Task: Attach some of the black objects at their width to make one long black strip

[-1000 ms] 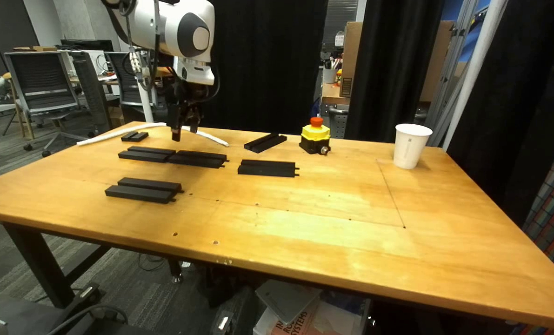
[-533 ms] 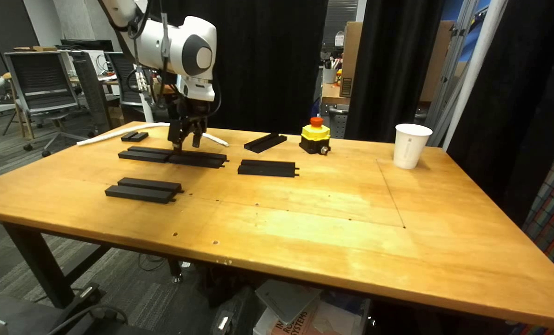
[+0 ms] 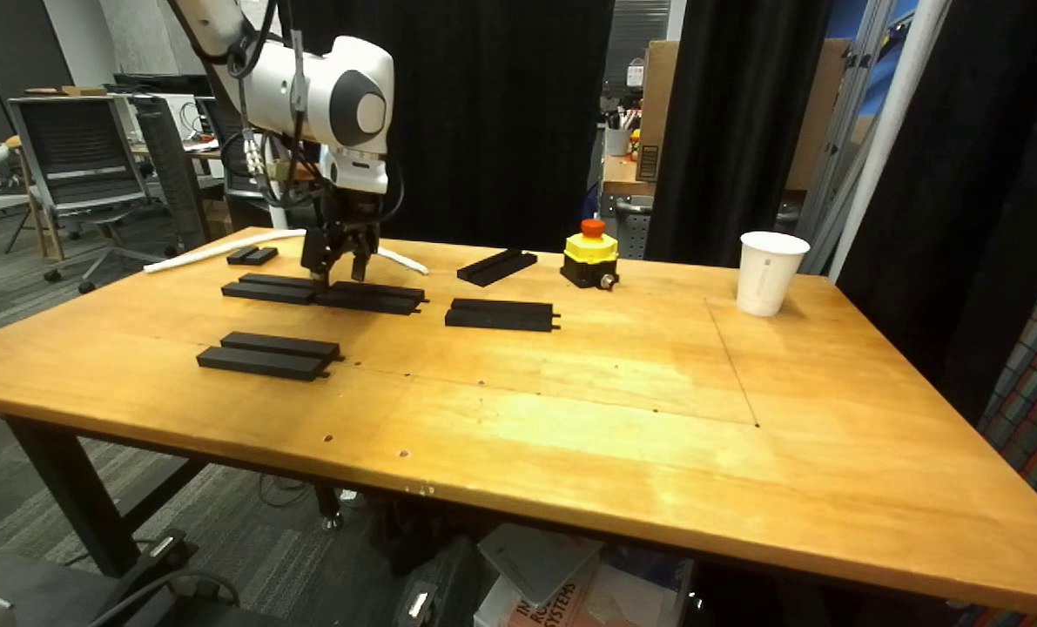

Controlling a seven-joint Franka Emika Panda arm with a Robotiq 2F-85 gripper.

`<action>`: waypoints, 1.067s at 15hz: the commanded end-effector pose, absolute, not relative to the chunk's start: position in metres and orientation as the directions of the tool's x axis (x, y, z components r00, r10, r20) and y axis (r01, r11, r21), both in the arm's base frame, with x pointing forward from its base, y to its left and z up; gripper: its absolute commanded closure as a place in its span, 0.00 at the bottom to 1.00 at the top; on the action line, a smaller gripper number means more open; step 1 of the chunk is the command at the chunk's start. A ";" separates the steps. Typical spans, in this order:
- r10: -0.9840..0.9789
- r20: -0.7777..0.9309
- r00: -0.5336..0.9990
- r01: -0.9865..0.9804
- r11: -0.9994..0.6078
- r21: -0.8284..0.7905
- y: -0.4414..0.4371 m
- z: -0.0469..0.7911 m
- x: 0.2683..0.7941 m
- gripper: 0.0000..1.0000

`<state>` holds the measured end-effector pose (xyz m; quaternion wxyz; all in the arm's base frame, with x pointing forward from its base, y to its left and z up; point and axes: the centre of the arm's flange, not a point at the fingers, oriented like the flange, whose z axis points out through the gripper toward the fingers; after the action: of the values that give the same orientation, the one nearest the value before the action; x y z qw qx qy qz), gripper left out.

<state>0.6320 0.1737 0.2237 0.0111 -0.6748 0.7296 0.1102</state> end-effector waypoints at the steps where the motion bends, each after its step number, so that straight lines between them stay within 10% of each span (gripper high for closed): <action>1: -0.985 -0.141 -0.102 -0.988 0.083 0.131 0.171 0.221 0.632 0.00; 12: -0.988 -0.127 -0.087 -0.991 0.073 0.113 0.163 0.207 0.634 0.00; 13: -0.989 -0.126 -0.083 -0.991 0.069 0.115 0.163 0.207 0.634 0.25; 16: -0.989 -0.125 -0.077 -0.992 0.064 0.104 0.160 0.208 0.636 0.42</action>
<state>0.6328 0.1638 0.2134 0.0094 -0.6751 0.7315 0.0954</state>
